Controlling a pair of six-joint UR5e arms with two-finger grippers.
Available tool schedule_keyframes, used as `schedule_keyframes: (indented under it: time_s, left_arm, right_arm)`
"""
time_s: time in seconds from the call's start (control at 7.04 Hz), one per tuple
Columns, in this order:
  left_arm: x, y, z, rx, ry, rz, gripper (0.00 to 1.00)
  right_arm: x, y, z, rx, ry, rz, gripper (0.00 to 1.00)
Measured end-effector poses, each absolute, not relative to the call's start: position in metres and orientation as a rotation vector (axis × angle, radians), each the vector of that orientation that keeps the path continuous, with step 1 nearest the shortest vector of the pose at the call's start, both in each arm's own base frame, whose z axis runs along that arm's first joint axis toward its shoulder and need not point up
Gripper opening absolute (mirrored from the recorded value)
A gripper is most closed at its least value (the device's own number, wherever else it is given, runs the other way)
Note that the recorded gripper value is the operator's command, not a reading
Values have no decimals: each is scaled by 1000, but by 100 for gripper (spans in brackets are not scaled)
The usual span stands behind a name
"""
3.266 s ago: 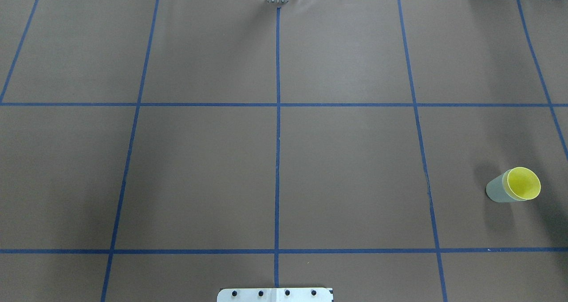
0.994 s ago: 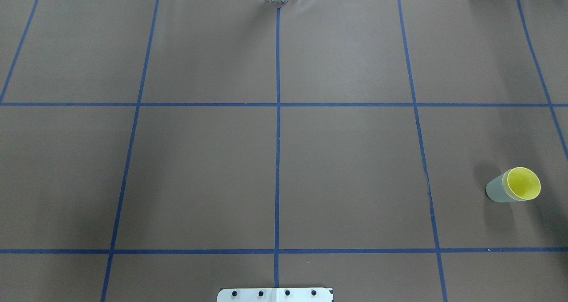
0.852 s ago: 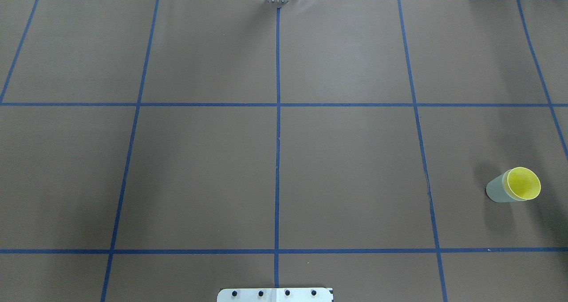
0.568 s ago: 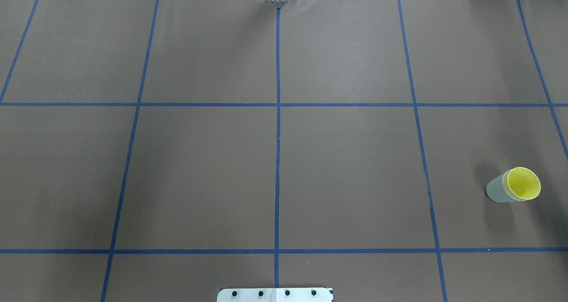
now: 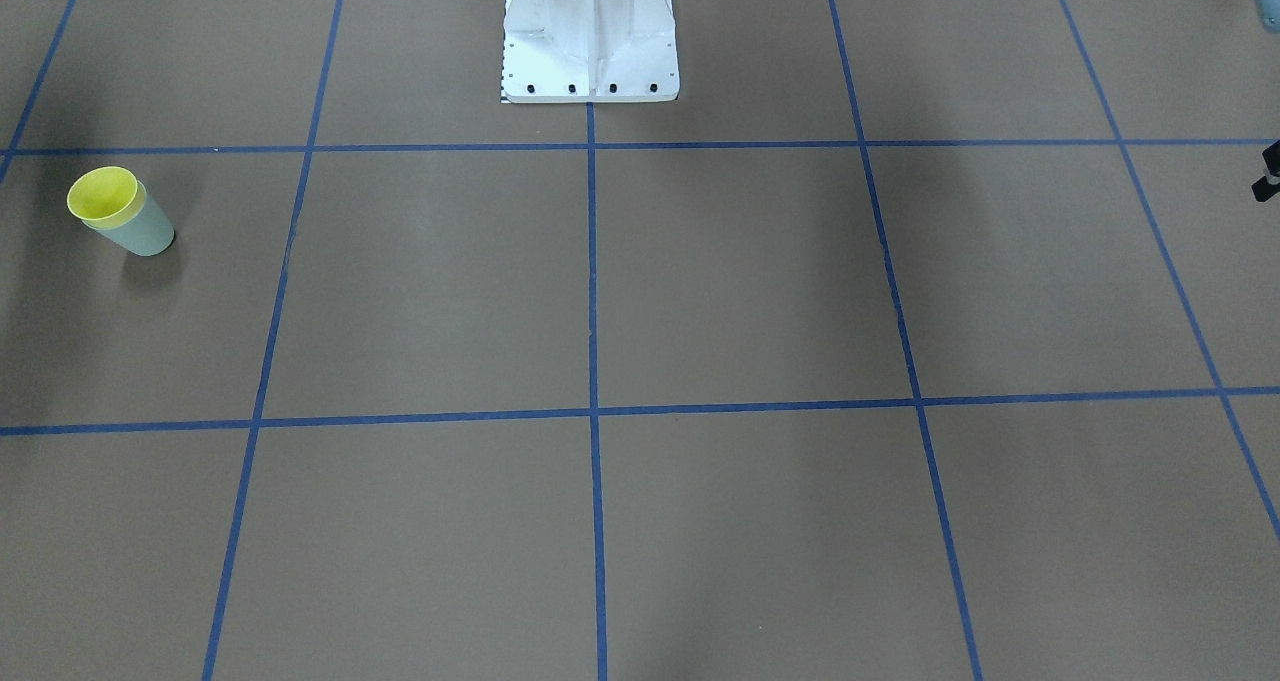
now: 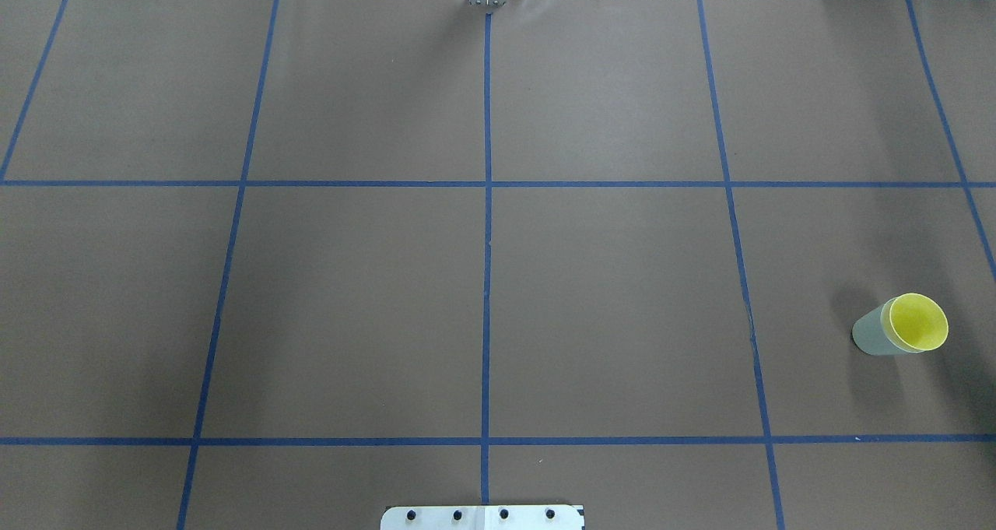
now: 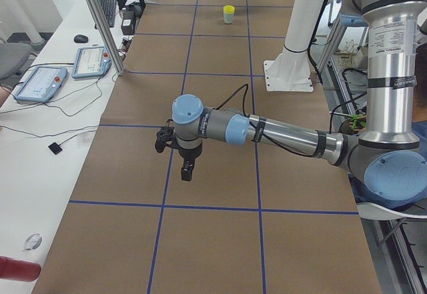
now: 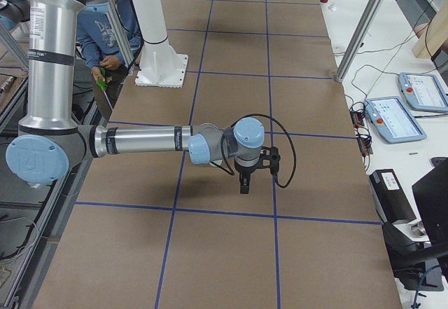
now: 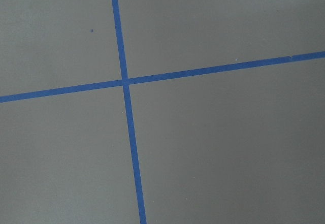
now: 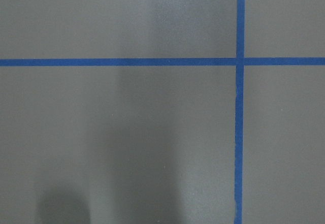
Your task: Transfer and stack yellow cup on green cup
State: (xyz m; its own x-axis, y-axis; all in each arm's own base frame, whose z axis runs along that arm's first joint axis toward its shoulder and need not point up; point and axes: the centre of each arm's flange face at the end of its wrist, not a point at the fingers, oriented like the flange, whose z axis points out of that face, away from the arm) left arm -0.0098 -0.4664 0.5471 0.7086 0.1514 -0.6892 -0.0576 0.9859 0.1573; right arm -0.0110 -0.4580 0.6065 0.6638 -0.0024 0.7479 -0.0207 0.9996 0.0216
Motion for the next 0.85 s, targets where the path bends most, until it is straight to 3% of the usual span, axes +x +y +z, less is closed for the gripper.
schedule_keyframes:
  time_s: [0.85]
  left_arm:
    - [-9,-466,544,137,778,123,100]
  right_arm:
    - [-11,-457,608,25,-844,17,100]
